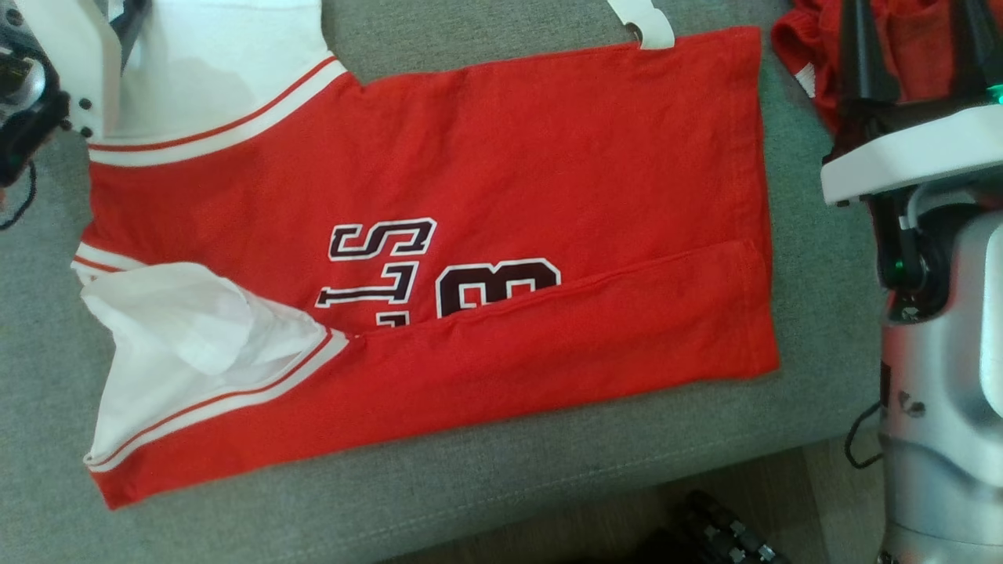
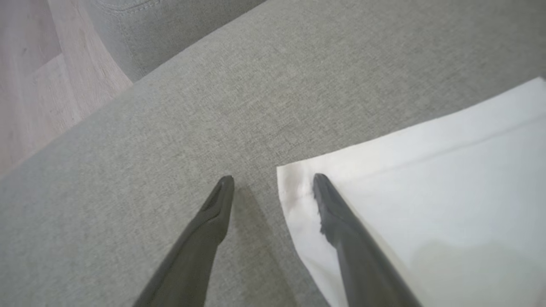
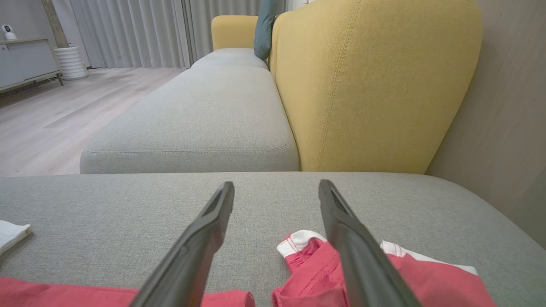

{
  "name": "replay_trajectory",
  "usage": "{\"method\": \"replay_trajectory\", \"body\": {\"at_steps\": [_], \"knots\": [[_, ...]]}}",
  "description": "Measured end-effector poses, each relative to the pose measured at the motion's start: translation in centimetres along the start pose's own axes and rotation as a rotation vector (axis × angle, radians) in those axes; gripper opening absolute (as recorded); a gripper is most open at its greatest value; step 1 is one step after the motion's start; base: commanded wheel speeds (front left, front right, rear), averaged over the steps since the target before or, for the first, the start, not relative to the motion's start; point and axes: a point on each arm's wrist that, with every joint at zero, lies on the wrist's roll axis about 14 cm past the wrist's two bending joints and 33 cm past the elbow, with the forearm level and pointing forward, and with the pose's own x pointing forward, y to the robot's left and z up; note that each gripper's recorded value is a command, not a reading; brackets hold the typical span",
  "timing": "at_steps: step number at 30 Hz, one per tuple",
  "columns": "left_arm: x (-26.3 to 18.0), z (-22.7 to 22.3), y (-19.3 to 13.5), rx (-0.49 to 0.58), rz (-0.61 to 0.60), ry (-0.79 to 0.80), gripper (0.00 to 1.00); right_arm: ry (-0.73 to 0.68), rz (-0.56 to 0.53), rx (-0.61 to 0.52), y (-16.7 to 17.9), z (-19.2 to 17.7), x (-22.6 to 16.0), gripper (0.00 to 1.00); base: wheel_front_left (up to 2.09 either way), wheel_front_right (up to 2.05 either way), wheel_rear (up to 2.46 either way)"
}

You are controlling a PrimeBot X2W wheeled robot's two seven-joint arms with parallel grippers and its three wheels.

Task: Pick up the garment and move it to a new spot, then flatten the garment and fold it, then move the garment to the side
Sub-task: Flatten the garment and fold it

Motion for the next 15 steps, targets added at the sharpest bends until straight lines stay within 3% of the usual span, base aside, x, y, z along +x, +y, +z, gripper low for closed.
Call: {"method": "replay_trajectory", "body": {"at_steps": [1,7,15], "knots": [[0.0,0.0,-0.3,-0.011,-0.01,0.005,0.0,-0.001,0.0,0.001,0.0,0.0,0.0,1.0,0.0,0.0,0.0],[-1.1,1.0,-0.8,-0.031,-0.027,-0.064,0.0,-0.015,-0.008,0.021,-0.1,0.5,0.2,1.0,0.0,0.0,0.0],[-5.2,5.4,0.9,-0.05,0.037,-0.329,0.0,0.051,0.061,0.164,2.6,-1.6,0.2,1.0,0.0,0.0,0.0]]}}
